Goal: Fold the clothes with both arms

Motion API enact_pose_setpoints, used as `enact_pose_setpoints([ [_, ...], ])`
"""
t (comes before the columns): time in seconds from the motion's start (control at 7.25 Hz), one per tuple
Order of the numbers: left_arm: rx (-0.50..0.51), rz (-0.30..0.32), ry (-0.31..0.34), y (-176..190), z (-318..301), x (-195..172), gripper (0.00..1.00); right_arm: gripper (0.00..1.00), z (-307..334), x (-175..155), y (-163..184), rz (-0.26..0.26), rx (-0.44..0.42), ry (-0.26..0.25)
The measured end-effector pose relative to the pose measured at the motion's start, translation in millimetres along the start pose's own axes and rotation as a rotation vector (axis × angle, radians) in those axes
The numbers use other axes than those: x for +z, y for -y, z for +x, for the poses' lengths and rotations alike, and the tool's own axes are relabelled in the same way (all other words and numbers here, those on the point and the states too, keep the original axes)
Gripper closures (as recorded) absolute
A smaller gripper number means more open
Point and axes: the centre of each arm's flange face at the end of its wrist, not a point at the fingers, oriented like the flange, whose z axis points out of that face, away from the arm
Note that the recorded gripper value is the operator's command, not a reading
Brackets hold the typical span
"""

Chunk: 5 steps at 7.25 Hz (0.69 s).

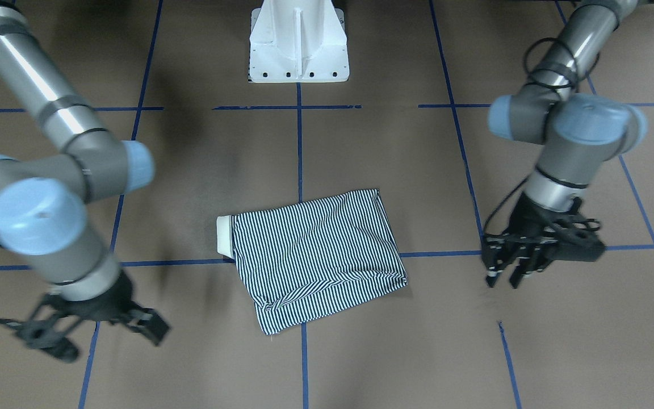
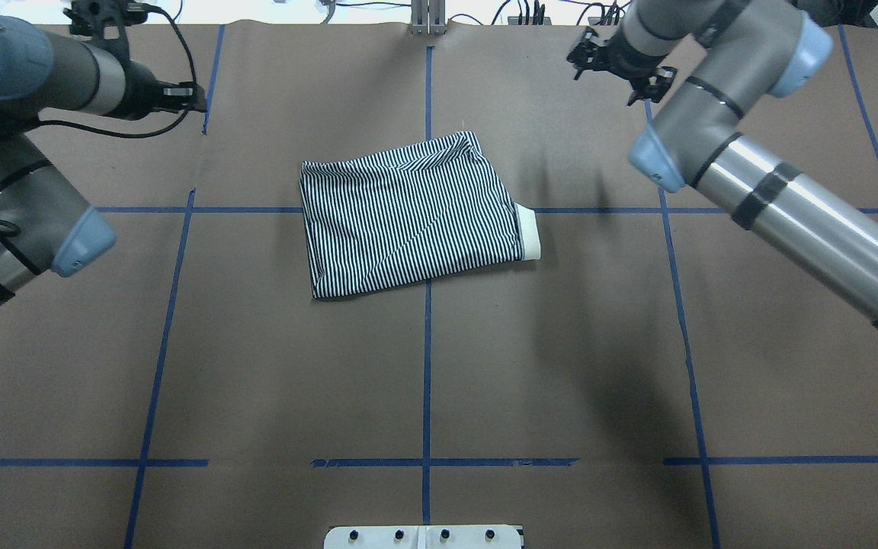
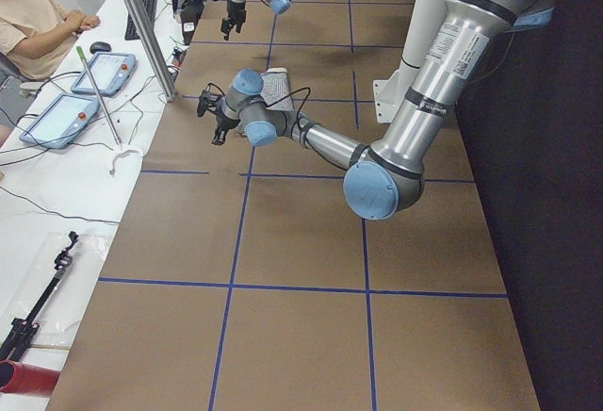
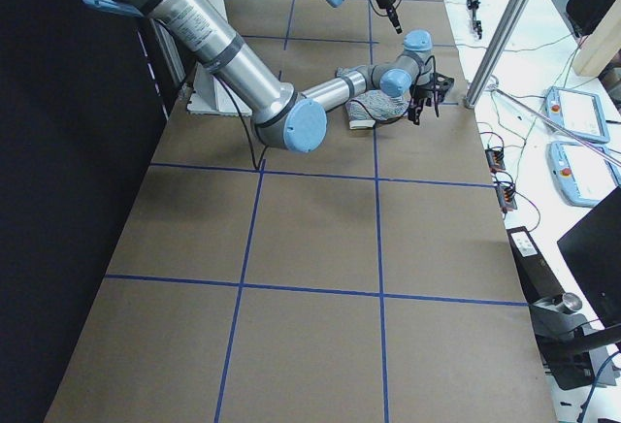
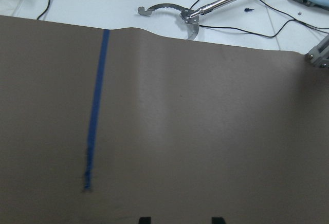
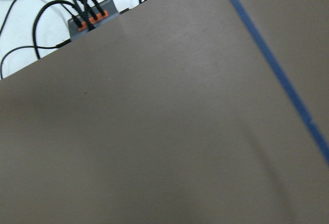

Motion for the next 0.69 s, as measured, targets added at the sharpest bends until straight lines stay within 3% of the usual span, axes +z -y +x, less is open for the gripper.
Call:
enact_pose_setpoints([
  [0.14, 0.096, -0.034, -0.009, 16, -68, -28, 0.33, 0.00, 86, -24, 43, -0.019, -0.101, -0.005],
  [0.28, 0.169, -0.061, -0.019, 31, -135, -59, 0.00, 0.00, 178, -57, 83, -0.034, -0.177, 0.000],
  [0.41, 0.213, -0.078, -0.029, 45, -196, -93, 0.00, 0.00, 266, -88, 110, -0.043, -0.254, -0.004],
  [0.69, 0.257, -0.121, -0.002, 41, -295, -149, 0.00, 0.00, 405, -132, 115, -0.100, -0.394, -0.050],
])
